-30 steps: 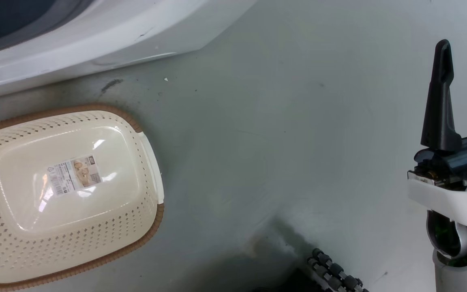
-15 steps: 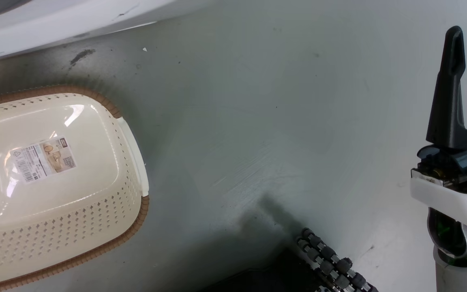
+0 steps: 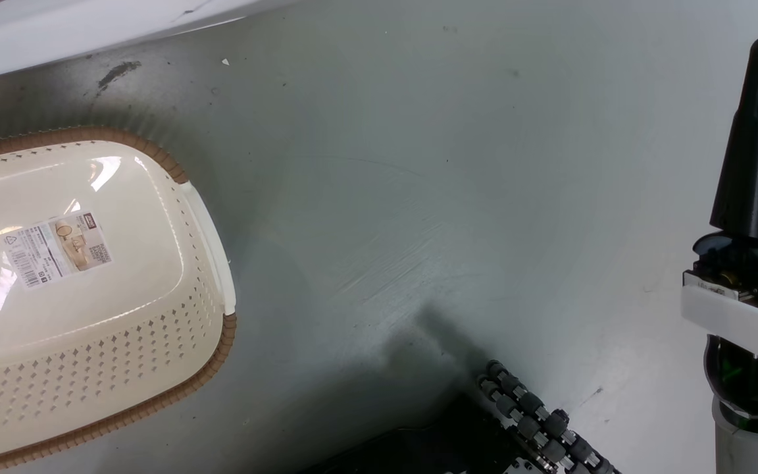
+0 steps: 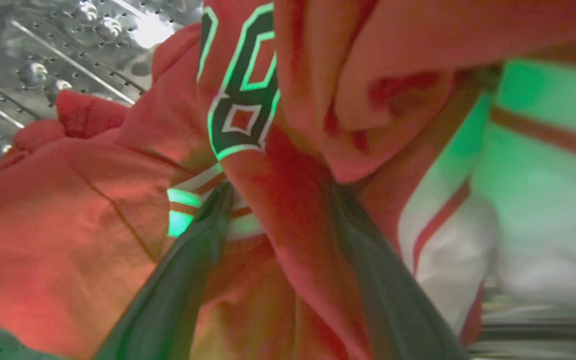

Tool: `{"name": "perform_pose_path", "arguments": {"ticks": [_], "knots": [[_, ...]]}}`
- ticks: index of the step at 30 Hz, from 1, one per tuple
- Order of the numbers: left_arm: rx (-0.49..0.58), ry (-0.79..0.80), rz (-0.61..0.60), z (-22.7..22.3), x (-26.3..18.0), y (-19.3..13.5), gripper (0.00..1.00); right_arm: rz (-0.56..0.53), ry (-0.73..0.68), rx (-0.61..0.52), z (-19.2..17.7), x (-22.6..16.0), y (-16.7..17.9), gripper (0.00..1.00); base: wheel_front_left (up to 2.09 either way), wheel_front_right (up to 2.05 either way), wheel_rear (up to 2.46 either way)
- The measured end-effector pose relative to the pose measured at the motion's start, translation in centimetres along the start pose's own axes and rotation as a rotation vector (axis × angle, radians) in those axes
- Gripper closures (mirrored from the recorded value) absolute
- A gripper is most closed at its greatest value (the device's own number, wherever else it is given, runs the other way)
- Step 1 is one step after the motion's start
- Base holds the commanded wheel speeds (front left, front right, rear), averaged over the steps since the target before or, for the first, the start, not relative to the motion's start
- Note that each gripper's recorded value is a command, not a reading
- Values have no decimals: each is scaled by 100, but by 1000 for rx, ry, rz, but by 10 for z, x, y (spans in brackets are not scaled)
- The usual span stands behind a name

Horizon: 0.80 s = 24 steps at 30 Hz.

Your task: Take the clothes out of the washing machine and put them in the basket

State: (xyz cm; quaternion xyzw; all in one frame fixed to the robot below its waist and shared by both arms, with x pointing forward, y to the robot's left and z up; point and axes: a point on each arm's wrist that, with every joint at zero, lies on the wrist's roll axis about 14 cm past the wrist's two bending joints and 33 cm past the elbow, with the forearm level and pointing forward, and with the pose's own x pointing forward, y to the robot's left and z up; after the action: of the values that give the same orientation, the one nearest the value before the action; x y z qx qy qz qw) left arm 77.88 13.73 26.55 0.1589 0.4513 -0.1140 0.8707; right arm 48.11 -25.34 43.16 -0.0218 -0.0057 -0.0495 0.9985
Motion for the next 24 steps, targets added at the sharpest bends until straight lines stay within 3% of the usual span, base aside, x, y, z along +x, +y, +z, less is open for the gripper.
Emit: {"name": "perform_pose_path", "arguments": {"ticks": [2, 3, 4, 5, 12, 24], "knots": [[3, 1, 2, -2, 1, 0, 0, -2, 2, 0, -1, 0, -1, 0, 0, 0, 0], [2, 11, 2, -5, 2, 1, 8, -3, 2, 0, -1, 0, -1, 0, 0, 0, 0], [0, 27, 0, -8, 3, 0, 86, -5, 1, 0, -1, 0, -2, 0, 0, 0, 0], [8, 38, 2, -11, 3, 0, 100, -6, 1, 1, -1, 0, -2, 0, 0, 0, 0], [33, -7, 8, -6, 3, 3, 100, -2, -8, 7, 0, 3, -1, 0, 0, 0, 0], [89, -308, -9, 23, -45, -4, 100, 12, -103, 6, 44, -1, 2, 0, 0, 0, 0]]}}
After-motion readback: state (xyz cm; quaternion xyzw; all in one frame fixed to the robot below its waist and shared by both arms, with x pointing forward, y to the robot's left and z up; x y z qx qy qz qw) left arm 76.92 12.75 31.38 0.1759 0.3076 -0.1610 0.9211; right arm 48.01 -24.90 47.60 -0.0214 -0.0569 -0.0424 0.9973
